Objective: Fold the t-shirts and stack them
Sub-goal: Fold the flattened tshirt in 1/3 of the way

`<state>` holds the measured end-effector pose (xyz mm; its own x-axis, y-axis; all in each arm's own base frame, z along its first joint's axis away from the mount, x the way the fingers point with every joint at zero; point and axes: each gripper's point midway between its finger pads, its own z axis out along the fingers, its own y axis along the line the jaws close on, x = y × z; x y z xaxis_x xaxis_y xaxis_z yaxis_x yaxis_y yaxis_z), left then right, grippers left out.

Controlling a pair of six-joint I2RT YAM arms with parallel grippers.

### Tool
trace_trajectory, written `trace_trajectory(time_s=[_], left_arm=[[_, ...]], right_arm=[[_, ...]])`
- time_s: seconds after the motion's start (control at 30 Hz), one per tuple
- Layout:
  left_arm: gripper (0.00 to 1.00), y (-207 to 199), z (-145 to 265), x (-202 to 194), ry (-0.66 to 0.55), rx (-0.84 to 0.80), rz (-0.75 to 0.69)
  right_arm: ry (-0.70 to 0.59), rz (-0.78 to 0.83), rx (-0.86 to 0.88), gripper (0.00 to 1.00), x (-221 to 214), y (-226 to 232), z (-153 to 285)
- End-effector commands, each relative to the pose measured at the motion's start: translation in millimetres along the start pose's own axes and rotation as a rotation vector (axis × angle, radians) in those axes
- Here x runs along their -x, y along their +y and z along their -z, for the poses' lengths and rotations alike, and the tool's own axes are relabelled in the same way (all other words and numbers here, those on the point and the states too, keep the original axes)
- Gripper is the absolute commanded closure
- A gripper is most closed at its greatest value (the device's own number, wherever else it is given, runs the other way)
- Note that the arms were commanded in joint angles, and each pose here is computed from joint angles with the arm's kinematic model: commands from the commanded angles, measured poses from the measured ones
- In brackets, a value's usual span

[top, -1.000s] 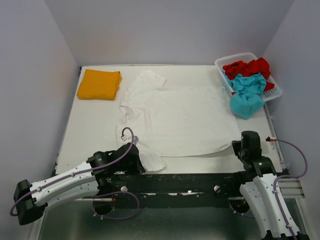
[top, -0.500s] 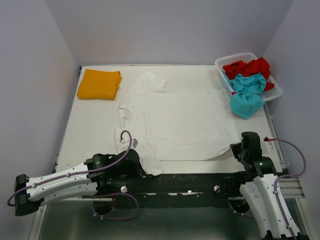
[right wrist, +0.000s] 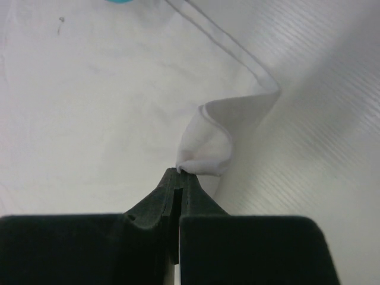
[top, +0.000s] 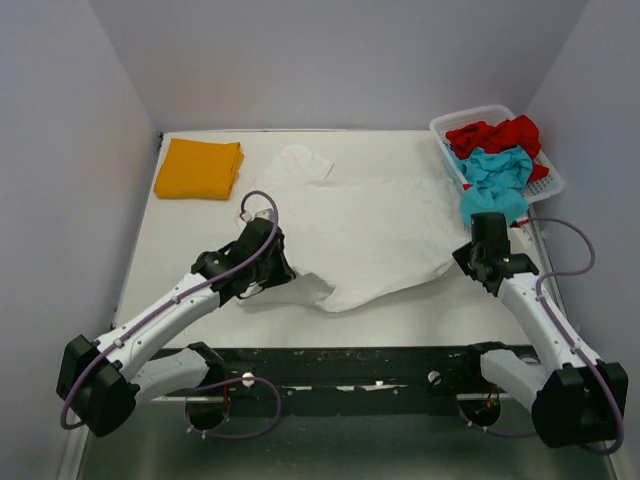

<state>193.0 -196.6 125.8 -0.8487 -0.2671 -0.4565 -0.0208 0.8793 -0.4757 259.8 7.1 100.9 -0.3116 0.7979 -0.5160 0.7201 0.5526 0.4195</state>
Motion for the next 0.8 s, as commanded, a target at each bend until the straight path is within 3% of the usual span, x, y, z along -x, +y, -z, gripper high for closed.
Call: trace_trajectory(time_s=[0.0,0.23,0.43,0.77], left_arm=[[1.00,-9.8,-6.6,53.2,-0.060,0.001,-0.059],[1.00,-14.8,-15.0,111.2,-0.161,0.000,-0.117],[1.00,-27.8,-29.9,144.1,-0.160,-0.060,-0.205],[1.00,-9.7,-56.8,180.2,-0.142,0.022,-0.207]], right_arm=[[-0.066,0.040,0.034,0.99,25.3,33.6,-12.9],[-0.127,0.058,0.019,0.99,45.9,55.0,-26.8],[-0.139,0.073,0.005,0.99,49.8,61.1,-36.9],[-0.143,0.072,-0.027,0.99,50.7,65.5,-53.6]])
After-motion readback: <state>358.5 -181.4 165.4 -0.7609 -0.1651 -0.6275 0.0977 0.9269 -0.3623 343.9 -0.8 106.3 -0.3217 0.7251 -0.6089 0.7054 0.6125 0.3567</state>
